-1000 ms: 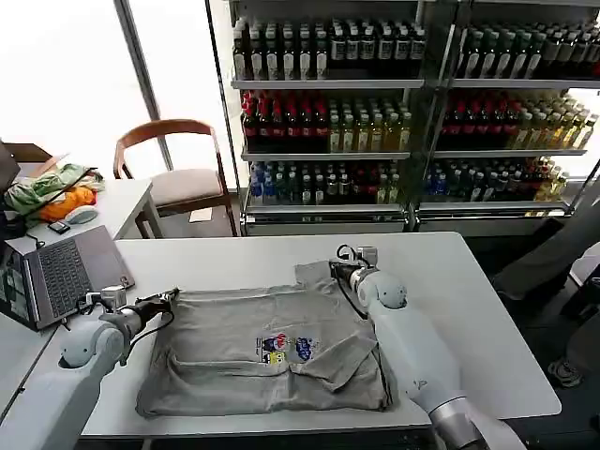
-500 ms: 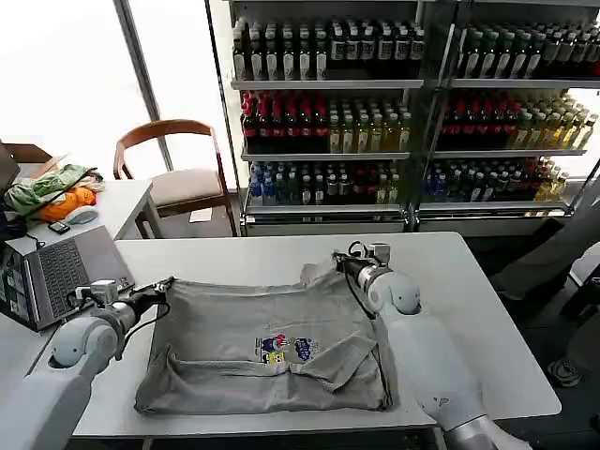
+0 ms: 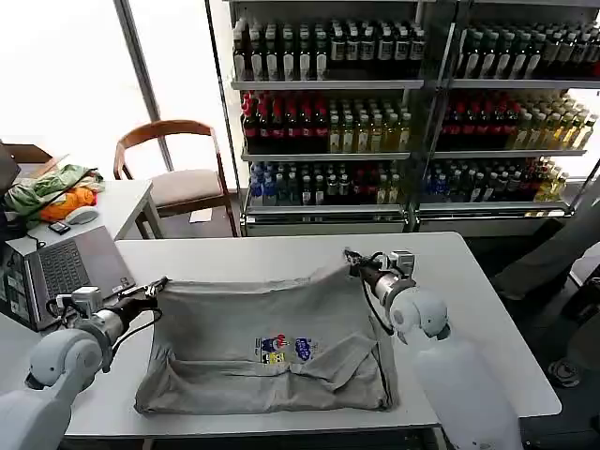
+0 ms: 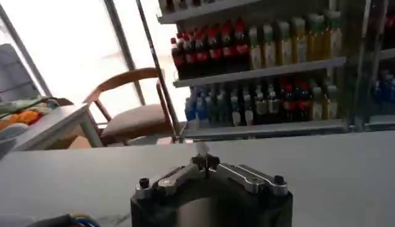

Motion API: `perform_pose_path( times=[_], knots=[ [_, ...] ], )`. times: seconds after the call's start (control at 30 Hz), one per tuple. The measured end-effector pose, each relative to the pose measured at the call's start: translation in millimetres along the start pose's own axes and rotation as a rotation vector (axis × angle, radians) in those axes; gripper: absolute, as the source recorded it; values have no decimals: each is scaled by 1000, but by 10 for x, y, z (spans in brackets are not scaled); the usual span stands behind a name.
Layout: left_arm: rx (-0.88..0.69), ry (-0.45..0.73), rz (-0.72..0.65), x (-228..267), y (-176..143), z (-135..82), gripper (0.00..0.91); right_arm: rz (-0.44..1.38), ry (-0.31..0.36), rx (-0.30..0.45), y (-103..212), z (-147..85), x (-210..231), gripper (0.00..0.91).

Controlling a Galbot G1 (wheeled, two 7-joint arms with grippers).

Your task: Fold and organize the clothes.

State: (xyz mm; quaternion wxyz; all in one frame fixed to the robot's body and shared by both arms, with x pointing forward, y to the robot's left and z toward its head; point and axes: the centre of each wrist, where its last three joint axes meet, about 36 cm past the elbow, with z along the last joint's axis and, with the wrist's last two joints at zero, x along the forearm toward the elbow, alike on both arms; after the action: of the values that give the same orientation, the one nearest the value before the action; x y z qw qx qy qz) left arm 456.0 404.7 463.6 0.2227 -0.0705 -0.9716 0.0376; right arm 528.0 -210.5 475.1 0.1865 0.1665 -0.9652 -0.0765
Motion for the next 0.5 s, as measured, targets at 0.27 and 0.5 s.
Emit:
perform_pose_path(
  times=[0.27,0.5],
  knots=[
    [-12,-3,6,306,-102,79,10,-26,-4,22,89,202,543,0],
    [-21,30,3,533,-188,167,10,-35,22,33,180,421,994,0]
  ],
)
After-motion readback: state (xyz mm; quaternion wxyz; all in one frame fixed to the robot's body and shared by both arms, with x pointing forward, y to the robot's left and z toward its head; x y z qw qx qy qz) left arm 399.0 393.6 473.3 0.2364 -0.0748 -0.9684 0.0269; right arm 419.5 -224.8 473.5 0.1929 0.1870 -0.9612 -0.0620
